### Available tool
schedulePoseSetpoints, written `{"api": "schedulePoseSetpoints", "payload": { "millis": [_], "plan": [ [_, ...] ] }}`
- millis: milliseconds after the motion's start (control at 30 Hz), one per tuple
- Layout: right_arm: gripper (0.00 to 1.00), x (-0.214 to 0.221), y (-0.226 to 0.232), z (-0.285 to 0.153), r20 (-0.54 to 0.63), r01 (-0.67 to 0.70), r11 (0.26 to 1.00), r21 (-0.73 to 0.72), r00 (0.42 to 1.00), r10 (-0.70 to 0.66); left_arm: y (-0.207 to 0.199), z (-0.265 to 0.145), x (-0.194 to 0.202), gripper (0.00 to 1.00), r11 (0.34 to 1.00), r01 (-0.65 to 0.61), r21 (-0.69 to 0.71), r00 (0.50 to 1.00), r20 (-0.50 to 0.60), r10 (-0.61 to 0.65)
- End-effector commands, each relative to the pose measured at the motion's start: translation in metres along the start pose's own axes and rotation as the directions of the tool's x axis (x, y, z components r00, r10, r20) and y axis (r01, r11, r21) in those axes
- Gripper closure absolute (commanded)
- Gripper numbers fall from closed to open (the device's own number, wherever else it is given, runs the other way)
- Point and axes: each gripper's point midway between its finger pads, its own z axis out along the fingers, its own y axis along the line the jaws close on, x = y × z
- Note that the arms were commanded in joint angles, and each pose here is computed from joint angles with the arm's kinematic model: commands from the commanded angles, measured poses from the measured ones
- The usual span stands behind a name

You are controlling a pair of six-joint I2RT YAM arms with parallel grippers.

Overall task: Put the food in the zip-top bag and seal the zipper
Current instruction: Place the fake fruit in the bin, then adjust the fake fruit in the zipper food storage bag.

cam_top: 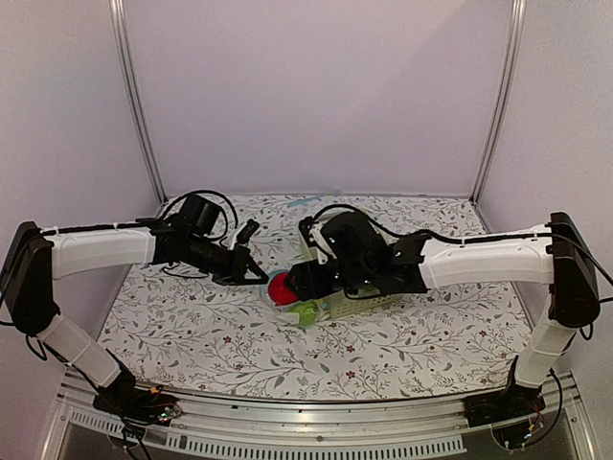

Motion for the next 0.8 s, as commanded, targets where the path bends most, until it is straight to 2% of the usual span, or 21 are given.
{"api": "schedulePoseSetpoints", "payload": {
  "millis": [0, 200, 500, 767],
  "plan": [
    [0.33, 0.002, -0.002, -0.012, -0.013, 0.008, 1.0, 0.01, 1.0, -0.008, 0.001, -0.006, -0.007, 1.0, 1.0, -0.019, -0.014, 1.0, 0.013, 0.019],
    [0.45, 0.007, 0.011, -0.001, -0.053, 0.013, 0.999, -0.043, 0.998, -0.015, 0.001, -0.007, -0.007, 1.0, 1.0, -0.018, -0.015, 1.0, 0.013, 0.018],
    [0.54, 0.009, 0.026, 0.02, -0.089, 0.043, 0.995, -0.088, 0.995, -0.051, -0.001, -0.006, -0.007, 1.0, 1.0, -0.024, -0.007, 1.0, 0.006, 0.024],
    [0.58, 0.032, 0.021, 0.052, -0.16, 0.044, 0.996, -0.073, 0.986, -0.055, -0.002, -0.009, -0.008, 1.0, 0.999, -0.042, -0.013, 0.999, 0.003, 0.042]
  ]
}}
